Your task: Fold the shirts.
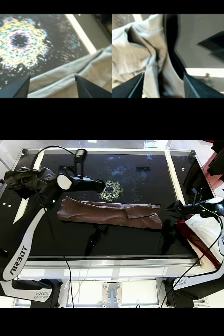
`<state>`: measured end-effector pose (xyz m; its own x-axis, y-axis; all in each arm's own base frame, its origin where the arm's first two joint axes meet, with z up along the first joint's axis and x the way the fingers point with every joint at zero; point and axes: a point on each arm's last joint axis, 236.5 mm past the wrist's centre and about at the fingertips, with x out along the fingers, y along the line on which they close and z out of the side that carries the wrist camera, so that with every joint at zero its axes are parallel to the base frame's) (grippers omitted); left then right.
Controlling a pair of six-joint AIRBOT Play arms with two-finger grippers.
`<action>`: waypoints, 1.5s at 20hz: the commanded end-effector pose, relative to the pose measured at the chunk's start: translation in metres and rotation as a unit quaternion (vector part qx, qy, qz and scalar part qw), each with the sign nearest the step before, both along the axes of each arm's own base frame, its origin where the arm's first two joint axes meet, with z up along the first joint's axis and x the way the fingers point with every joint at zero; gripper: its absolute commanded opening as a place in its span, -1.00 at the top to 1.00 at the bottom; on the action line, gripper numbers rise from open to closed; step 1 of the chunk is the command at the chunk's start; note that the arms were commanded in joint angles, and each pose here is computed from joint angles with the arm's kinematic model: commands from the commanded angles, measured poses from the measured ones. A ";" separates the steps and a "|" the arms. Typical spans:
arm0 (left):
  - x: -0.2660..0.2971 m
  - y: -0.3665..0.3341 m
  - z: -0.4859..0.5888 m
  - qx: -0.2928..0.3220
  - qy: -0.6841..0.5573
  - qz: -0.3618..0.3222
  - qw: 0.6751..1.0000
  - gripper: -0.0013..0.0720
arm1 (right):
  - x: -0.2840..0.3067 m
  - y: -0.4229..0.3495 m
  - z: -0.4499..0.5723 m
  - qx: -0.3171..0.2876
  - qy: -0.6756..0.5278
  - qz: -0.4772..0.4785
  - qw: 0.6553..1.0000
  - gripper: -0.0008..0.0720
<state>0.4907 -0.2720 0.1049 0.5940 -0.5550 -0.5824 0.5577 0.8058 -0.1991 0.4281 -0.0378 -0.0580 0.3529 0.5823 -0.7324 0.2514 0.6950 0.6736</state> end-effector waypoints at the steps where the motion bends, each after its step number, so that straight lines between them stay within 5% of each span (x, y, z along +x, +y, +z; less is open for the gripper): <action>1: -0.013 -0.026 -0.008 0.045 -0.026 -0.042 0.998 -0.77 | 0.013 0.011 -0.025 0.059 -0.007 -0.011 0.998 -0.57; 12: -0.017 -0.063 -0.067 0.057 0.005 -0.065 0.996 -0.76 | 0.017 0.066 -0.054 0.049 -0.002 0.055 0.997 -0.57; 18: -0.010 -0.058 -0.067 0.075 -0.016 -0.063 0.995 0.20 | 0.011 0.105 -0.044 0.079 0.002 0.091 0.993 -0.48; 20: -0.004 -0.056 -0.068 0.082 -0.029 -0.061 0.994 0.80 | 0.013 0.118 -0.034 0.106 -0.005 0.094 0.990 0.25; 21: -0.002 -0.055 -0.070 0.089 -0.033 -0.061 0.994 0.93 | 0.012 0.125 -0.024 0.122 -0.020 0.109 0.986 0.88; 25: -0.007 -0.046 -0.118 0.096 0.043 -0.026 0.994 0.93 | 0.006 0.138 0.029 0.165 -0.049 0.175 0.969 0.89; 30: -0.033 -0.007 -0.199 0.163 0.184 0.044 0.968 0.93 | 0.021 0.137 0.117 0.144 -0.095 0.182 0.968 0.89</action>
